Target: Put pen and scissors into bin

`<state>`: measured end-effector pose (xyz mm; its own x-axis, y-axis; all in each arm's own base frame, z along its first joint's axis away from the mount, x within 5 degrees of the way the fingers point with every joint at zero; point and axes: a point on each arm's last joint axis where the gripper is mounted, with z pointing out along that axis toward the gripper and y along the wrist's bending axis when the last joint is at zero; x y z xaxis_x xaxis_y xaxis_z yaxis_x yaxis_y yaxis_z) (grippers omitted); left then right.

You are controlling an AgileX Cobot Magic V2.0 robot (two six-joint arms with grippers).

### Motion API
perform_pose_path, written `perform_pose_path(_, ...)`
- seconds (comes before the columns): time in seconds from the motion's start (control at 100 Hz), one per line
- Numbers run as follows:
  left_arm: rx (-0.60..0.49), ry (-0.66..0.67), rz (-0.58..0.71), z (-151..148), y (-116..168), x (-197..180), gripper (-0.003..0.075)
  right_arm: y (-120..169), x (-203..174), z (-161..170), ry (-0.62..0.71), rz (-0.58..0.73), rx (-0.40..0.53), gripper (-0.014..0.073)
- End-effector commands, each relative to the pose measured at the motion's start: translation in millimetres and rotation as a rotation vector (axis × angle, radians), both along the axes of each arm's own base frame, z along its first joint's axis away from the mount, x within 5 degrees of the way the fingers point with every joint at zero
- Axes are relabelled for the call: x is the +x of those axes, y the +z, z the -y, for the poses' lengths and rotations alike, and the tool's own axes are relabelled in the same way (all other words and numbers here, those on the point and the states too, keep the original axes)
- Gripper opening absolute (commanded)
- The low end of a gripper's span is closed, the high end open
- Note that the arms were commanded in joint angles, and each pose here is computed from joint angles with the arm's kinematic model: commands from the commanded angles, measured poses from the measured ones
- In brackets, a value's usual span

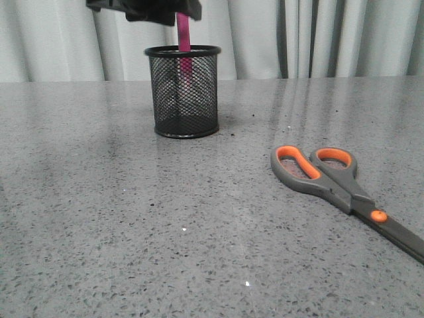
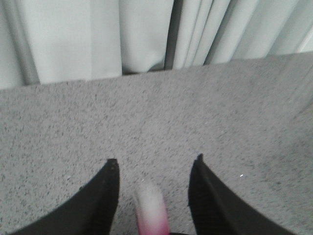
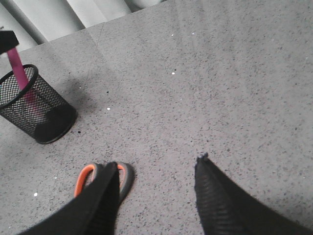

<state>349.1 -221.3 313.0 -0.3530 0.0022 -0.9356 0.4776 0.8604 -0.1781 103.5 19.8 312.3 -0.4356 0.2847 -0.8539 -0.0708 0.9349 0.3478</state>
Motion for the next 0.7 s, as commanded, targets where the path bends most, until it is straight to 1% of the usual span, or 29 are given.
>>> perform_pose_path(0.0, -0.074, -0.001, 0.116, -8.9, 52.9, -17.9, 0.0354, 17.4, 3.1, -0.3, -0.01, 0.081, 0.037, 0.0318)
perform_pose_path(0.04, -0.087, -0.007, 0.144, -12.7, 65.0, -24.8, 0.0354, 20.6, 2.3, -1.5, -0.001, 0.084, 0.048, 0.0318)
perform_pose_path(0.11, -0.107, -0.01, 0.198, -20.8, 86.3, -37.4, 0.0353, 29.3, -0.2, -5.5, 0.052, 0.104, 0.038, 0.0319)
perform_pose_path(0.14, -0.116, -0.011, 0.221, -24.5, 95.3, -43.1, 0.0353, 33.4, -1.1, -7.4, 0.081, 0.117, 0.025, 0.032)
perform_pose_path(0.18, -0.132, -0.023, 0.251, -29.4, 108.2, -52.7, 0.0353, 40.8, -2.0, -10.6, 0.117, 0.135, 0.033, 0.032)
perform_pose_path(0.25, -0.16, -0.057, 0.302, -38.3, 130.1, -72.4, 0.0347, 51.8, -0.7, -16.7, 0.195, 0.122, 0.025, 0.0319)
perform_pose_path(0.32, -0.171, -0.101, 0.356, -48.1, 149.0, -94.7, 0.0345, 59.1, 4.5, -22.3, 0.275, 0.048, 0.009, 0.0319)
perform_pose_path(0.35, -0.172, -0.125, 0.374, -51.5, 154.9, -103.8, 0.0345, 59.8, 8.3, -24.6, 0.314, 0.002, -0.007, 0.0319)
perform_pose_path(0.4, -0.178, -0.155, 0.412, -60.2, 166.1, -122.3, 0.0345, 63.5, 13.6, -27.0, 0.363, -0.038, -0.036, 0.0319)
perform_pose_path(0.47, -0.171, -0.183, 0.45, -71.2, 172.9, -143.8, 0.0345, 68.5, 21.4, -30.3, 0.403, -0.06, -0.073, 0.0319)
perform_pose_path(0.55, -0.174, -0.194, 0.478, -84.3, 174.8, -165.9, 0.0345, 70.7, 28.8, -35.1, 0.448, -0.077, -0.136, 0.0319)
perform_pose_path(0.6, -0.176, -0.193, 0.483, -92.4, 170.8, -178.6, 0.0344, 71.0, 32.7, -40.0, 0.486, -0.096, -0.169, 0.0319)
perform_pose_path(0.69, -0.184, -0.175, 0.508, -108.4, 165.5, -200.5, 0.0344, 66.0, 43.6, -46.6, 0.502, -0.171, -0.214, 0.0319)
